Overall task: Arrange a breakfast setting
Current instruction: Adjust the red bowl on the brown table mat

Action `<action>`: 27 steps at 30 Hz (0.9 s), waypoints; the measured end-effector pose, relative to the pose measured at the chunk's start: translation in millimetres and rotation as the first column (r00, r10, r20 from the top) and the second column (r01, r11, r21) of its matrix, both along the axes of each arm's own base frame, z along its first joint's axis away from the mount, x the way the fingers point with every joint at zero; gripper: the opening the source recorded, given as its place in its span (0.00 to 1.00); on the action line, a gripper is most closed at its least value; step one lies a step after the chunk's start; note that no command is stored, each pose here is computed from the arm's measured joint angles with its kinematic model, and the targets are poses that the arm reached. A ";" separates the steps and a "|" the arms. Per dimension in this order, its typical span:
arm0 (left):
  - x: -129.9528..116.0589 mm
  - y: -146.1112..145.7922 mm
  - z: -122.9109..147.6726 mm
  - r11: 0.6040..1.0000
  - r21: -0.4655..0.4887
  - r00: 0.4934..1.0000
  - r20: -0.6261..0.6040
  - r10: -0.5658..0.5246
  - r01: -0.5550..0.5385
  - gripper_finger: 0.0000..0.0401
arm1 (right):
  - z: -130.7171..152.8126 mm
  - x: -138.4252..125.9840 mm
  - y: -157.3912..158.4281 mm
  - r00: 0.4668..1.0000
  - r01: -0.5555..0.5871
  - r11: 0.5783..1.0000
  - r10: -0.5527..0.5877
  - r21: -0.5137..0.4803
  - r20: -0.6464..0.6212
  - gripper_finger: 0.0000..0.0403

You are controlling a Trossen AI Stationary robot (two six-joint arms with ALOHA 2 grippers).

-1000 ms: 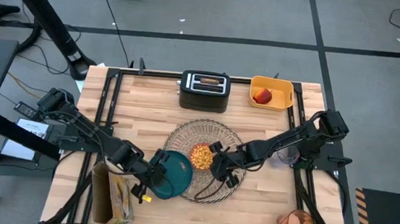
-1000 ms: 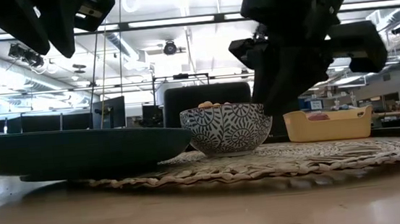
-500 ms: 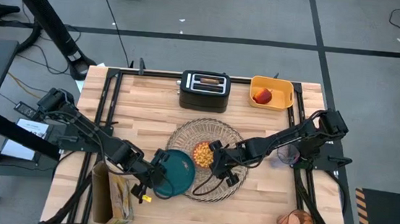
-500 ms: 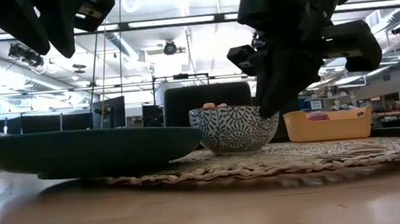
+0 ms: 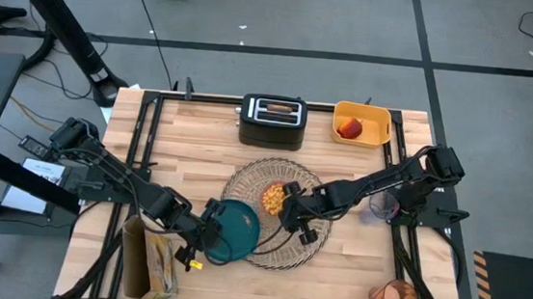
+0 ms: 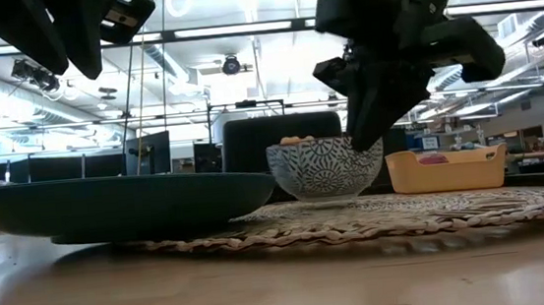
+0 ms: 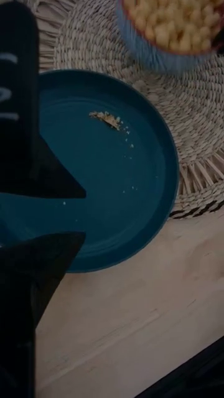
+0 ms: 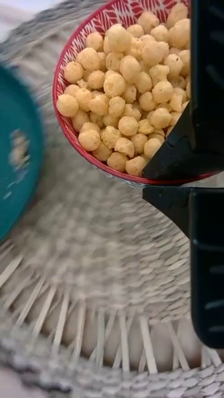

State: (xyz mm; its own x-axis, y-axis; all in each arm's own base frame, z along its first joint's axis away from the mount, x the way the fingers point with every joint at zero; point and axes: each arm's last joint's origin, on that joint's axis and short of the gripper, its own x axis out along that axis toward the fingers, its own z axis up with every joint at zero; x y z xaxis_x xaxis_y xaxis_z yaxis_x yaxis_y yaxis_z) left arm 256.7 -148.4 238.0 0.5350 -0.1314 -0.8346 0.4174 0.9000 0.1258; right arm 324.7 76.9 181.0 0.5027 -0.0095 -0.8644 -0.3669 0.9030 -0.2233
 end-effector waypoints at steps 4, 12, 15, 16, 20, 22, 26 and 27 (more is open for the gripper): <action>-2.1 -3.6 -0.1 1.000 -0.009 1.000 -0.003 0.001 -0.001 0.26 | -2.6 -4.2 -8.7 0.991 0.132 0.991 -0.133 -0.038 -0.025 0.04; -3.2 -5.4 -0.1 1.000 -0.011 1.000 -0.003 -0.003 0.003 0.26 | -2.5 -6.1 -10.1 0.985 0.167 0.985 -0.169 -0.040 -0.035 0.04; -3.1 -5.5 -0.1 1.000 -0.011 1.000 -0.002 -0.003 0.003 0.26 | -2.8 -6.2 -12.6 0.983 0.177 0.983 -0.179 -0.039 -0.042 0.04; -3.1 -5.5 -0.1 1.000 -0.011 1.000 -0.002 -0.003 0.003 0.26 | -2.8 -5.8 -13.3 0.983 0.179 0.983 -0.180 -0.036 -0.039 0.05; -3.1 -5.5 -0.1 1.000 -0.012 1.000 -0.003 -0.003 0.003 0.26 | -0.9 -1.8 -13.4 0.984 0.178 0.984 -0.178 -0.008 -0.002 0.06; -3.1 -5.5 -0.2 1.000 -0.016 1.000 -0.004 0.003 -0.003 0.26 | -0.8 -1.7 -13.5 0.984 0.178 0.984 -0.178 -0.007 -0.001 0.07; -3.1 -5.5 -0.3 0.999 -0.029 1.000 -0.008 0.025 -0.025 0.26 | -1.8 -1.7 -13.2 0.983 0.182 0.983 -0.182 0.014 -0.011 0.08; -3.0 -5.5 -0.3 0.999 -0.033 0.999 -0.009 0.031 -0.031 0.26 | -1.8 -1.6 -13.0 0.984 0.180 0.983 -0.180 0.027 -0.014 0.08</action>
